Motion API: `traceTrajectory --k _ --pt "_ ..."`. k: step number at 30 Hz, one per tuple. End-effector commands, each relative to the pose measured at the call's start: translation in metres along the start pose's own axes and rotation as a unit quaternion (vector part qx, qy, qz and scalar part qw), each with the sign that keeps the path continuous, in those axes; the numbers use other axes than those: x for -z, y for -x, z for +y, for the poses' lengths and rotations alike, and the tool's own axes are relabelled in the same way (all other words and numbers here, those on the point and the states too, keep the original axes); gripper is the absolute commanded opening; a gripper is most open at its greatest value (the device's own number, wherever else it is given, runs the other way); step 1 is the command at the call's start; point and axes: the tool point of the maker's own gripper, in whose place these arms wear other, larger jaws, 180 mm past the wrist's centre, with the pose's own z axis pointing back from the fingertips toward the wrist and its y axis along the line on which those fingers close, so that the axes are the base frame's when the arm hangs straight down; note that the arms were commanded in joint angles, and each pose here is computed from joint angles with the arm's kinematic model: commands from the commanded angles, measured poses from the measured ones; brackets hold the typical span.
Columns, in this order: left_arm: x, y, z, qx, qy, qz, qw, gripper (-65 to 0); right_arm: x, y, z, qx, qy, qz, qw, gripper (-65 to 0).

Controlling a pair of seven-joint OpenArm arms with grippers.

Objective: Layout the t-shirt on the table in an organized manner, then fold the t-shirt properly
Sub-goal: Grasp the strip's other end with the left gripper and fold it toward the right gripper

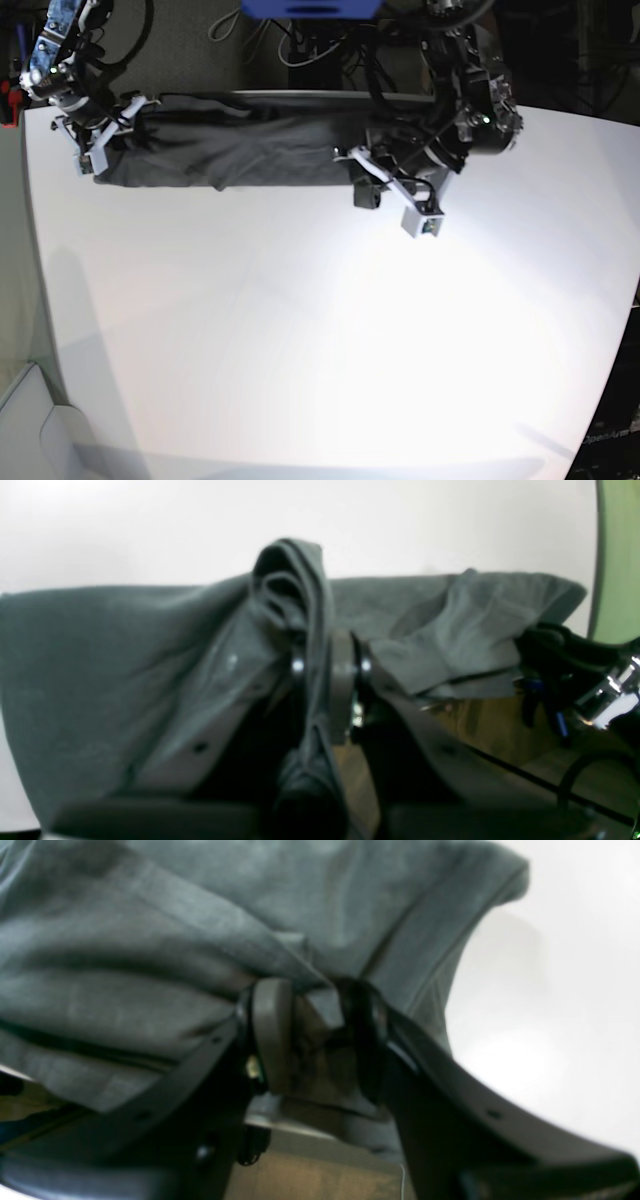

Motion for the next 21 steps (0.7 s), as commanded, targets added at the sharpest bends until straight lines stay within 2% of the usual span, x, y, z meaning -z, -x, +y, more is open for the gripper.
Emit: traceTrajectory --k 1,5,11,21 --pt "-0.002 -0.011 -0.006 -0.001 0.01 -0.025 1.0 -65.0 0.0 0.025 -0.001 -0.009 0.006 0.057 0.9983 -42.6" --pt "0.004 -0.015 -0.004 -0.008 0.011 -0.044 0.999 -65.0 0.0 0.025 -0.001 -0.009 0.006 0.057 0.9983 -42.6" --pt "0.024 0.002 -0.023 0.006 0.036 -0.008 0.999 -65.0 0.0 0.027 -0.001 -0.009 0.006 0.059 0.9982 -42.6" --pt "0.024 0.003 -0.027 0.011 0.04 -0.006 0.999 -65.0 -0.001 0.029 -0.001 -0.009 0.006 0.061 0.9981 -42.6"
